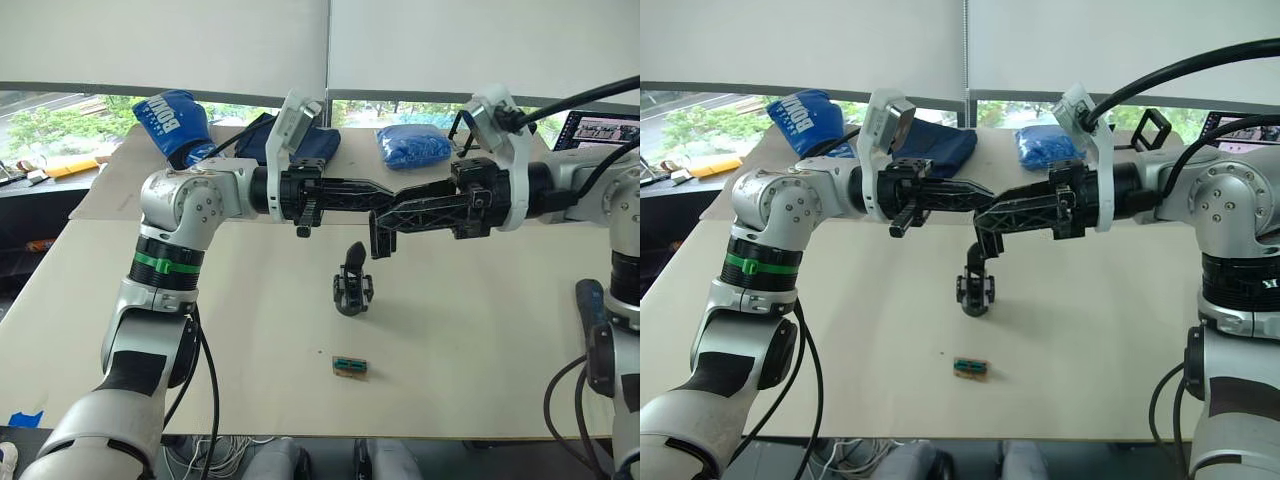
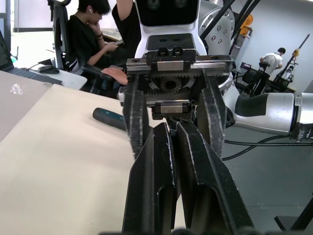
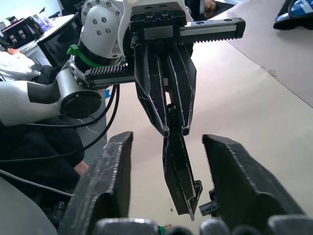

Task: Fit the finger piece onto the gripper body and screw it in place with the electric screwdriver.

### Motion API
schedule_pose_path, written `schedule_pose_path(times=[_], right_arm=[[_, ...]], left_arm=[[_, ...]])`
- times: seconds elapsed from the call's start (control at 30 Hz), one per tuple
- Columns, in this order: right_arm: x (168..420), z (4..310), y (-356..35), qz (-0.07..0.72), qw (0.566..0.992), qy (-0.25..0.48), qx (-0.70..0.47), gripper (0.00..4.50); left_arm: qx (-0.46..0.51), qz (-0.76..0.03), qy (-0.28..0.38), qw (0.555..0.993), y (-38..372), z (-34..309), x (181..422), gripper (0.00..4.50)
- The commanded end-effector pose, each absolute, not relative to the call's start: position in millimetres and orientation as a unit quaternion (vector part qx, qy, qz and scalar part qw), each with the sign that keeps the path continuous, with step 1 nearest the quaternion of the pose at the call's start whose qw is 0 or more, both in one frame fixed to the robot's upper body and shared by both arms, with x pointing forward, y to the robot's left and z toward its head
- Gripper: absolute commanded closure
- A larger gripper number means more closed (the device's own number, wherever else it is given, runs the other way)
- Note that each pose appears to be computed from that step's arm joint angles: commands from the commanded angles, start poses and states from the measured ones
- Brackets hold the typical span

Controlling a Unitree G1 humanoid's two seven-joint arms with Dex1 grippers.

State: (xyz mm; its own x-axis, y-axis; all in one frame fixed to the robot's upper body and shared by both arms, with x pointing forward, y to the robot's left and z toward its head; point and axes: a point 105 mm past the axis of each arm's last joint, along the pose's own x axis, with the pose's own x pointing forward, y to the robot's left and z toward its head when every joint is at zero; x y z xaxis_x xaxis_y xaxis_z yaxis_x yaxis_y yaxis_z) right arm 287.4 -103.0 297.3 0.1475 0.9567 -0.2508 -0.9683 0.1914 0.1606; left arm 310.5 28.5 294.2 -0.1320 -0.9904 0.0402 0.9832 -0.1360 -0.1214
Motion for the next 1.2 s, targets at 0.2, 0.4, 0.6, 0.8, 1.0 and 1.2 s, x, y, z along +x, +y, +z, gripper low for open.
schedule_pose_path(times=[0.2, 0.4, 0.6, 0.8, 1.0, 1.2], right_arm=[[284.8, 302.2, -101.1, 0.638, 0.759, 0.113, -0.059, 4.41], [287.4, 301.8, -101.5, 0.627, 0.769, 0.11, -0.055, 2.69], [287.3, 296.3, -101.2, 0.625, 0.77, 0.113, -0.063, 2.03], [288.1, 299.9, -99.9, 0.627, 0.77, 0.104, -0.054, 3.19], [288.1, 302.9, -98.5, 0.63, 0.769, 0.092, -0.059, 4.15], [289.8, 304.5, -97.4, 0.625, 0.774, 0.077, -0.065, 4.15]], left_arm=[[-0.058, -0.756, 0.004, 0.652, 29.5, 314.6, 305.5, 4.5], [-0.057, -0.756, 0.005, 0.652, 30.0, 314.6, 305.5, 4.5], [-0.056, -0.758, 0.004, 0.649, 29.4, 315.5, 304.8, 4.5], [-0.051, -0.759, 0.007, 0.649, 30.2, 313.4, 304.7, 4.5], [-0.042, -0.756, 0.006, 0.654, 30.6, 308.7, 307.0, 4.5], [-0.036, -0.758, 0.008, 0.651, 30.3, 306.4, 305.9, 4.5]])
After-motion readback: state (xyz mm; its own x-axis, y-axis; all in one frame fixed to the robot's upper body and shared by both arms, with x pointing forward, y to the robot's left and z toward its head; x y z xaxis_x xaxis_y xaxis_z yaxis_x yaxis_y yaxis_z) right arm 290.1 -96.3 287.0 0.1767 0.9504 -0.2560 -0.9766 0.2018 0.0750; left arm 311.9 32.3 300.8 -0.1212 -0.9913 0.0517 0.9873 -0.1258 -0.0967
